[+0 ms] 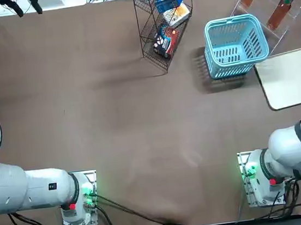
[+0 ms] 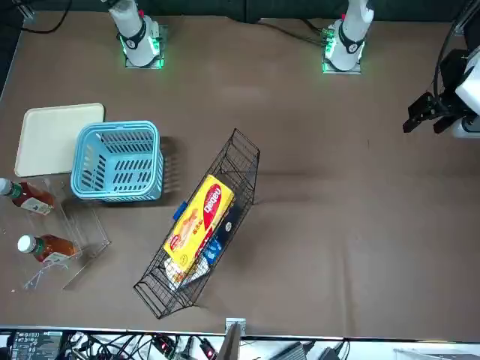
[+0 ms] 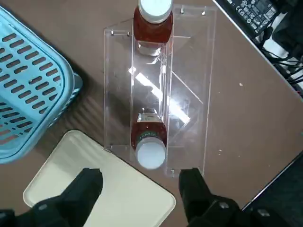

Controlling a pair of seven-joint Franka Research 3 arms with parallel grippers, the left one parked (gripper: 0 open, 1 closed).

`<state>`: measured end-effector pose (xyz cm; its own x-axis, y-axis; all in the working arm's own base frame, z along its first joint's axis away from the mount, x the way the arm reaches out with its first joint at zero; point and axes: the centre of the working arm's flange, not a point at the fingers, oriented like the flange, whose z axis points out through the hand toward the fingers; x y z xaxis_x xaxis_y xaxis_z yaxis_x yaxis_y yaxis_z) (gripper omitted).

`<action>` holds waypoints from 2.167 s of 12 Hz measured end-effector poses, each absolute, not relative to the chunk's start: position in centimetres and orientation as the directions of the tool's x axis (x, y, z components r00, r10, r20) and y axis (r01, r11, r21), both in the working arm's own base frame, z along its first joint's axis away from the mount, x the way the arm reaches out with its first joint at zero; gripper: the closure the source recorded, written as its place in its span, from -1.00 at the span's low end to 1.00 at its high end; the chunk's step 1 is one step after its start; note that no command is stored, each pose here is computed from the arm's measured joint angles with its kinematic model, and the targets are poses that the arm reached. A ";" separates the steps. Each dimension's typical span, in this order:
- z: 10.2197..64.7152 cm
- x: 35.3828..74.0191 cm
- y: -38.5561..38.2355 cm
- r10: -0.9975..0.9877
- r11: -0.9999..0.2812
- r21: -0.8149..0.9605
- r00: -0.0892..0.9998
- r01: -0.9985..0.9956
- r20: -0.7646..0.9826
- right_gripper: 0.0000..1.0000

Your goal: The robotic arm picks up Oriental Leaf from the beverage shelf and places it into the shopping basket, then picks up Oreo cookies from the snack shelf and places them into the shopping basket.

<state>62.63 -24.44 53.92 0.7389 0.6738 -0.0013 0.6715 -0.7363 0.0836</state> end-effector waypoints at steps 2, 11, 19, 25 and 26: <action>52.6 62.9 -24.8 0.671 -0.740 0.065 0.742 0.670 -0.009 -1.00; 46.5 64.3 -26.2 0.657 -0.753 0.029 0.754 0.657 0.003 -1.00; 42.4 64.0 -26.6 0.651 -0.759 0.023 0.759 0.651 0.007 -1.00; 39.9 63.7 -26.5 0.651 -0.759 0.033 0.759 0.650 0.012 -1.00; 39.9 63.7 -26.6 0.651 -0.759 0.034 0.759 0.650 0.012 -1.00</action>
<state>63.69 -26.55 39.94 0.7594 0.6505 0.0124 0.6499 -0.7593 0.0339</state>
